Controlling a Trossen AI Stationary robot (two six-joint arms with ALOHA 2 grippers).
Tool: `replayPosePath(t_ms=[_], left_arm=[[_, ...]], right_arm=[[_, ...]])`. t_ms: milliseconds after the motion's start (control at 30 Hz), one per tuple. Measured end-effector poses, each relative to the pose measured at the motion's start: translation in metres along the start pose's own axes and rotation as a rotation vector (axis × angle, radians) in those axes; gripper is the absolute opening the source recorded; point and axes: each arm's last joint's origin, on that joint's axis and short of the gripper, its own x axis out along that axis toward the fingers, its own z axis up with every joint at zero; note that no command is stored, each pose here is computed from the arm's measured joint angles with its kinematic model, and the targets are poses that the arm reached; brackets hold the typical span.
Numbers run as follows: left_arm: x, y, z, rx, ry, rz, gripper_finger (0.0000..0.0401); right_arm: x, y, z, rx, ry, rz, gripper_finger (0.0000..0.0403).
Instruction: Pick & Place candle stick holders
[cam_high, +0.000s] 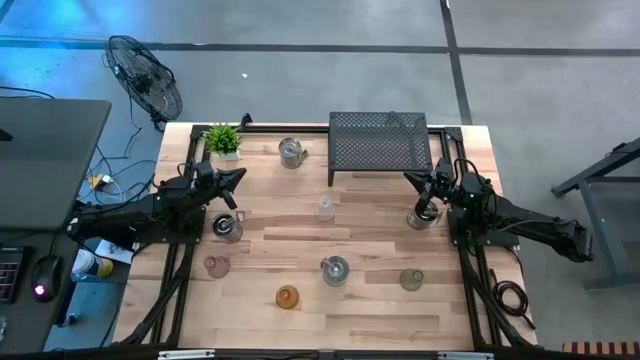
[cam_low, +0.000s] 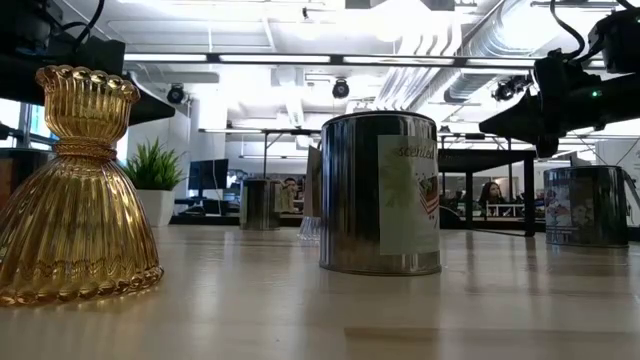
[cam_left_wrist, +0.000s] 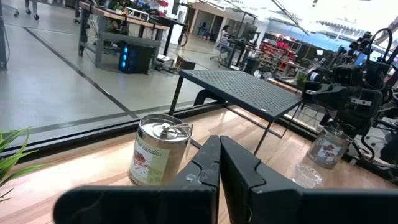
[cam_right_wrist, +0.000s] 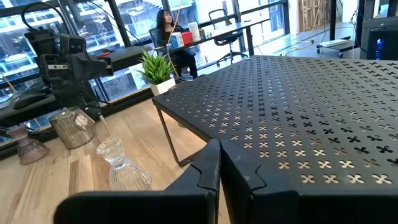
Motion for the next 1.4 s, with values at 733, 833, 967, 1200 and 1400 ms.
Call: replayPosePath(t_ms=[733, 833, 967, 1200, 1400], left_arm=[[0.000, 0.000, 0.000, 0.000, 0.000, 0.000, 0.0001], [0.000, 0.000, 0.000, 0.000, 0.000, 0.000, 0.0001], [0.000, 0.000, 0.000, 0.000, 0.000, -0.001, 0.0001], [0.000, 0.000, 0.000, 0.000, 0.000, -0.002, 0.0001], [0.000, 0.000, 0.001, -0.003, -0.007, -0.001, 0.0001]], right_arm=[[-0.014, 0.014, 0.057, 0.144, -0.481, 0.155, 0.0001], [-0.016, 0.023, 0.080, 0.089, -0.435, 0.185, 0.0001], [-0.013, 0.033, 0.106, 0.043, -0.201, 0.073, 0.0000], [0.001, 0.053, 0.118, 0.071, 0.257, -0.075, 0.0000], [0.007, 0.074, 0.100, 0.111, 0.568, -0.153, 0.0000]])
